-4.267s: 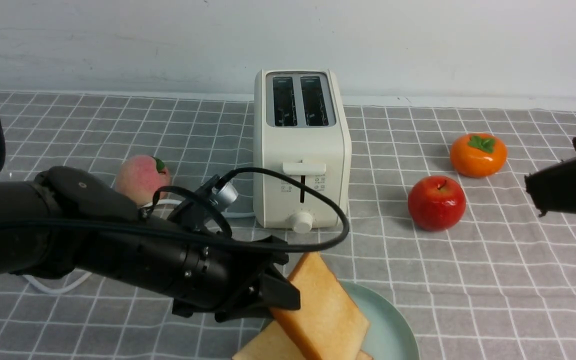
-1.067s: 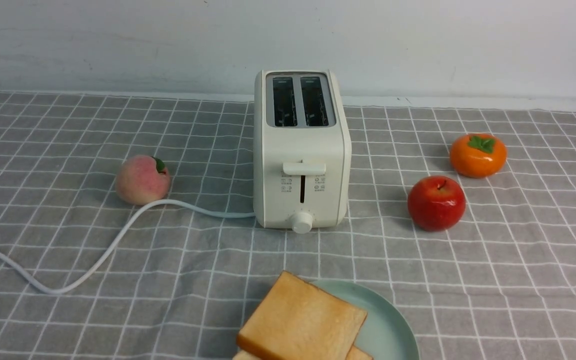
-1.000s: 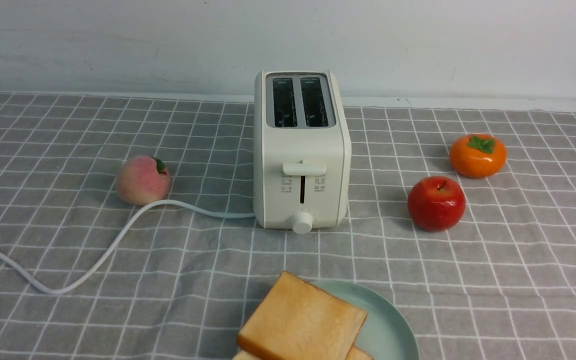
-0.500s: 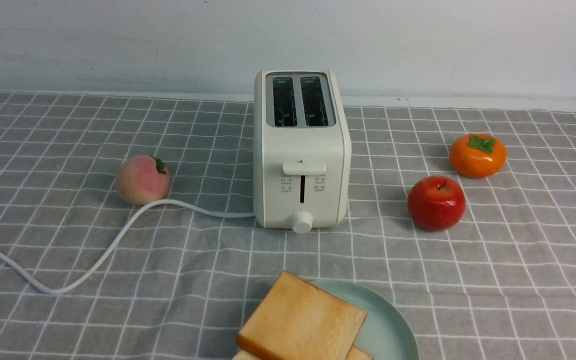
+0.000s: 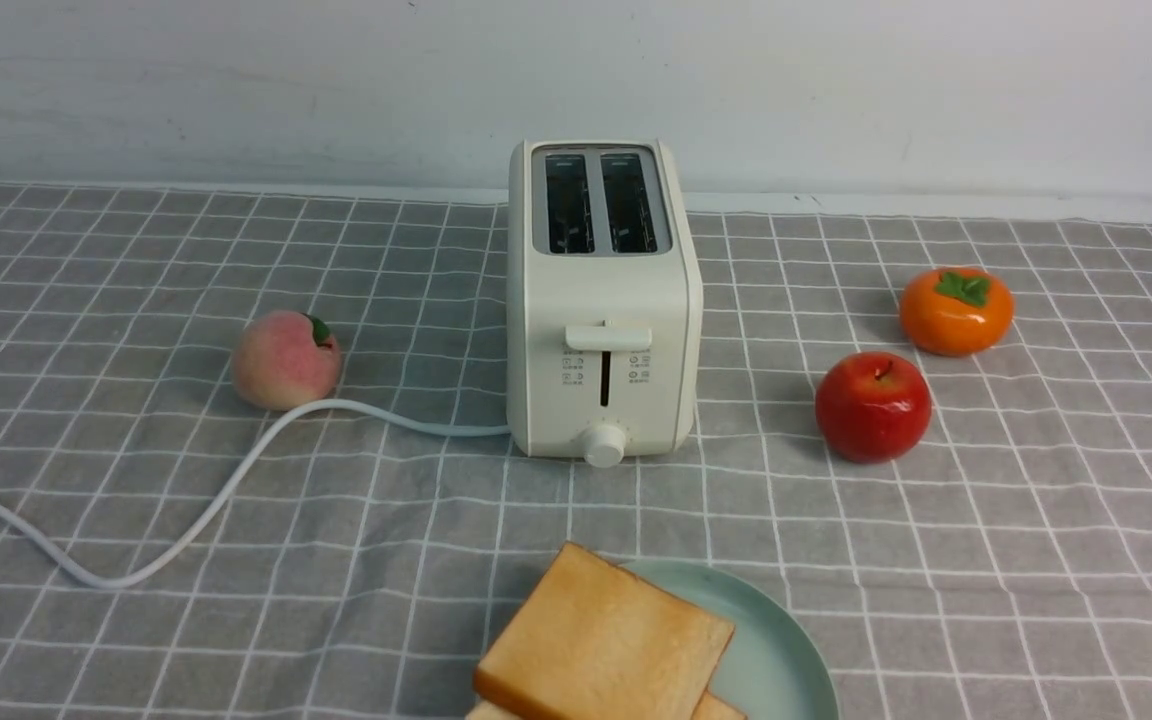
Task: Take toasted bread from bread machine on grey coffee table place on plate.
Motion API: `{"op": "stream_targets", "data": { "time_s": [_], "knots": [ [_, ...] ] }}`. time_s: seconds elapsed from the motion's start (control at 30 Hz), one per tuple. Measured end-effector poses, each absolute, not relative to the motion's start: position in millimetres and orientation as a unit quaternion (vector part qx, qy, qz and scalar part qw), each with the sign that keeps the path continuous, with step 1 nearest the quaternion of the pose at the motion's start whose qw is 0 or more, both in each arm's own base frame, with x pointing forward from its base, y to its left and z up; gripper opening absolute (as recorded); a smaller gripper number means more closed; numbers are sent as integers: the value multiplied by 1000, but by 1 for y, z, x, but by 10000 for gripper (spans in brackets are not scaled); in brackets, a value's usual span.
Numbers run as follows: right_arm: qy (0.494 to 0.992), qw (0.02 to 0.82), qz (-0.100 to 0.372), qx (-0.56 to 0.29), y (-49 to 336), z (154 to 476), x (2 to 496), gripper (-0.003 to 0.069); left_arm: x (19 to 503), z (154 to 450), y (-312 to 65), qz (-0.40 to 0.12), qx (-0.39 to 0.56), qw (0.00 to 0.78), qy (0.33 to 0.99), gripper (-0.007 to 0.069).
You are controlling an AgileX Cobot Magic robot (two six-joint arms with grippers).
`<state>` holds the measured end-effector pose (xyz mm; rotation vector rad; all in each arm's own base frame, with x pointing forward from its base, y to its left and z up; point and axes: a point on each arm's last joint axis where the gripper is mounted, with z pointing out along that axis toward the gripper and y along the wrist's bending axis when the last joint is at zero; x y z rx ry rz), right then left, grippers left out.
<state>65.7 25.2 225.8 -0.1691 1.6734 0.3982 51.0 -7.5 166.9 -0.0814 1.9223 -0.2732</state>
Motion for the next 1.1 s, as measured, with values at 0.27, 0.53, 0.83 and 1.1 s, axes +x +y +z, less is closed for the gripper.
{"op": "stream_targets", "data": {
  "time_s": [0.27,0.53,0.83,1.1],
  "knots": [
    [734,672,98,13,9,227,68,82,51,167,-7,-116,-35,564,817,-4],
    [708,703,27,58,-2,231,59,88,51,167,-7,-116,-35,564,817,-3],
    [771,635,-5,49,-4,211,48,99,51,167,-7,-116,-35,564,817,-3],
    [806,590,-14,49,-5,201,45,106,51,167,-7,-116,-35,564,817,-3]
  ]
}}
